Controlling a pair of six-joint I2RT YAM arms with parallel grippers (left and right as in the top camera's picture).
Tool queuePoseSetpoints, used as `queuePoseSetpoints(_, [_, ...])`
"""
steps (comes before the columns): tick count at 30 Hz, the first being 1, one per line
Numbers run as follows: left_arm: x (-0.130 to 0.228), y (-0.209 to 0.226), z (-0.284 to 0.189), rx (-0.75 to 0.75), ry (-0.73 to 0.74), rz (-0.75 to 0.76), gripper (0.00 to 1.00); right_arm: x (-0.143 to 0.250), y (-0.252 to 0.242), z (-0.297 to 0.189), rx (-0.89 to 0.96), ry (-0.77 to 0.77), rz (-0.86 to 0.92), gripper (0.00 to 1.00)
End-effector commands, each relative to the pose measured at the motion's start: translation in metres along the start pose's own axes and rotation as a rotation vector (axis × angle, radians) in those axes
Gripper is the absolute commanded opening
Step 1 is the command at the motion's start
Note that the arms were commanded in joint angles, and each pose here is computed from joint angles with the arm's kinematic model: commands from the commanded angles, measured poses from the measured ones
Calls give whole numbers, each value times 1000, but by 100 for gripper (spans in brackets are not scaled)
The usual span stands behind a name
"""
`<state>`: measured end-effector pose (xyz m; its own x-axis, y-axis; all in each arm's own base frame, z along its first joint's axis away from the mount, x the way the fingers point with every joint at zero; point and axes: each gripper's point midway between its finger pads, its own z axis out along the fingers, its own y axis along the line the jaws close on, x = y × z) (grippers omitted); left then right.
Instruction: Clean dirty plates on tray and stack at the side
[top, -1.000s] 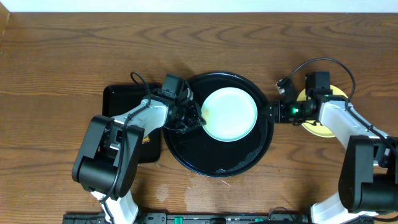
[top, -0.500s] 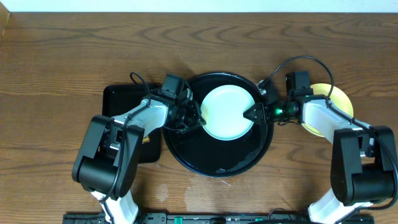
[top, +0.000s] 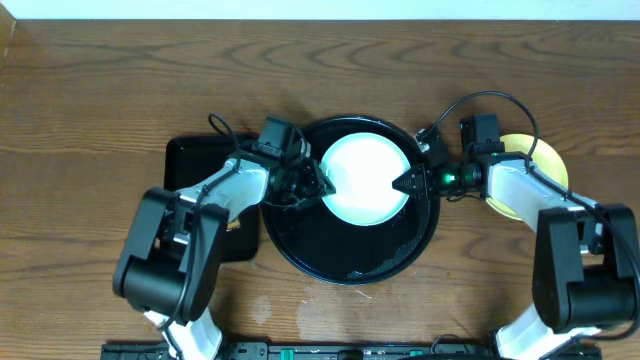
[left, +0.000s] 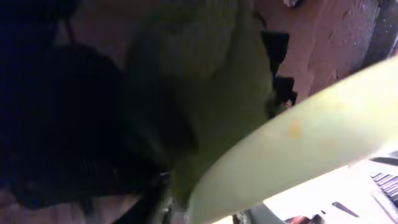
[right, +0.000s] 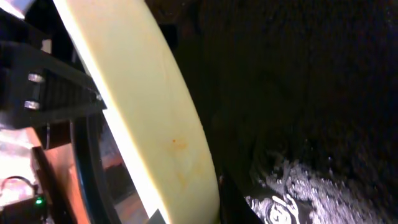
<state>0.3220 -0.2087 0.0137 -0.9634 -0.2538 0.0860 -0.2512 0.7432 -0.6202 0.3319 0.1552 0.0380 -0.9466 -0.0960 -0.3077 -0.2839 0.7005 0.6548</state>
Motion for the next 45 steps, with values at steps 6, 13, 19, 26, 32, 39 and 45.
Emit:
queuePoseSetpoints(6, [-16,-36,-117,32,-288,140,61,-18,13,-51,319,-115,-147,1])
queuePoseSetpoints(13, [-13,-8,-199,-107,-516,123,64,-26,37,-79,593,-208,-304,1])
queuePoseSetpoints(19, [-6,25,-236,-208,-608,27,65,-25,68,-86,745,-274,-418,1])
queuePoseSetpoints(26, [-5,38,-242,-230,-611,-18,65,-20,109,-93,881,-351,-584,1])
queuePoseSetpoints(32, [-5,39,-242,-231,-611,-18,65,-15,135,-103,990,-432,-683,1])
queuePoseSetpoints(39, [-5,39,-242,-232,-608,-19,65,-12,142,-102,1005,-433,-727,1])
queuePoseSetpoints(45, [-4,39,-242,-232,-608,-20,65,-13,143,-102,1004,-439,-726,1])
